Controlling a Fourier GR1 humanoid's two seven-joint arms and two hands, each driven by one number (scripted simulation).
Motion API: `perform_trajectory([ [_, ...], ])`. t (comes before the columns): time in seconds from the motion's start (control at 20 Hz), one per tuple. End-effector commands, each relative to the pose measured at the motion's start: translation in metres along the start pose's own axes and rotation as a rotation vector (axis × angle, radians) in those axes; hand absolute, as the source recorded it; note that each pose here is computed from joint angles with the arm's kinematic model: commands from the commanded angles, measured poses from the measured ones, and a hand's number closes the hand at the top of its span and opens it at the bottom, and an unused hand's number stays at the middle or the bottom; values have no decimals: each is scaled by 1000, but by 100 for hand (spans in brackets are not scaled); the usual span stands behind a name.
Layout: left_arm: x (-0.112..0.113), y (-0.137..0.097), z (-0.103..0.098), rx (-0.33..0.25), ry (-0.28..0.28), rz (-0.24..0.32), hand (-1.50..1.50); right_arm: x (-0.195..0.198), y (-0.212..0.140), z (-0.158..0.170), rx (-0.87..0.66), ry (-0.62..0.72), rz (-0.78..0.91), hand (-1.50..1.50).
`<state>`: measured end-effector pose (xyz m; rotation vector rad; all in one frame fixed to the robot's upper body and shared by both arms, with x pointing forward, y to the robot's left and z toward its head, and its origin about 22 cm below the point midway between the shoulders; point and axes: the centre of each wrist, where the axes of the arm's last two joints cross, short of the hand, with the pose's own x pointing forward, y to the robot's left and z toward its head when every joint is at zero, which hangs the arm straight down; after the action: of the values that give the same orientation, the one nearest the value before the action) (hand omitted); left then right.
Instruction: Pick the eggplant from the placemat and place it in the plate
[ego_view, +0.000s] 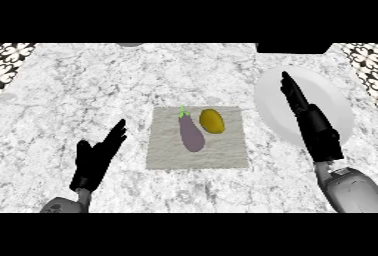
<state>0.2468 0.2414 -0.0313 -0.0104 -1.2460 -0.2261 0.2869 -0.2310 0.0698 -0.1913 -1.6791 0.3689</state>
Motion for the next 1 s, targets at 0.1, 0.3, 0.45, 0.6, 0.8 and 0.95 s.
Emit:
perform_trajectory([
  [0.1, 9, -2, -8, 17, -16, 18, 0, 9, 16, -60, 161, 166, -144, 150],
  [0.3, 18, -20, -13, -41, -50, 47, 0, 1, 1, -57, 405, 233, 350, 150],
  [0.45, 17, -32, -17, -30, -12, 106, 0, -6, 7, -103, 206, 479, 63, -150],
  [0.6, 11, -34, -12, 9, 16, 130, 0, -11, 6, -122, 211, 473, -58, -150],
  [0.8, 11, -20, -11, 23, 19, 118, 0, 1, 18, -148, 315, 463, -77, -150],
  [0.95, 17, -21, -11, 42, 20, 130, 0, 20, 2, -165, 412, 456, -29, -150],
])
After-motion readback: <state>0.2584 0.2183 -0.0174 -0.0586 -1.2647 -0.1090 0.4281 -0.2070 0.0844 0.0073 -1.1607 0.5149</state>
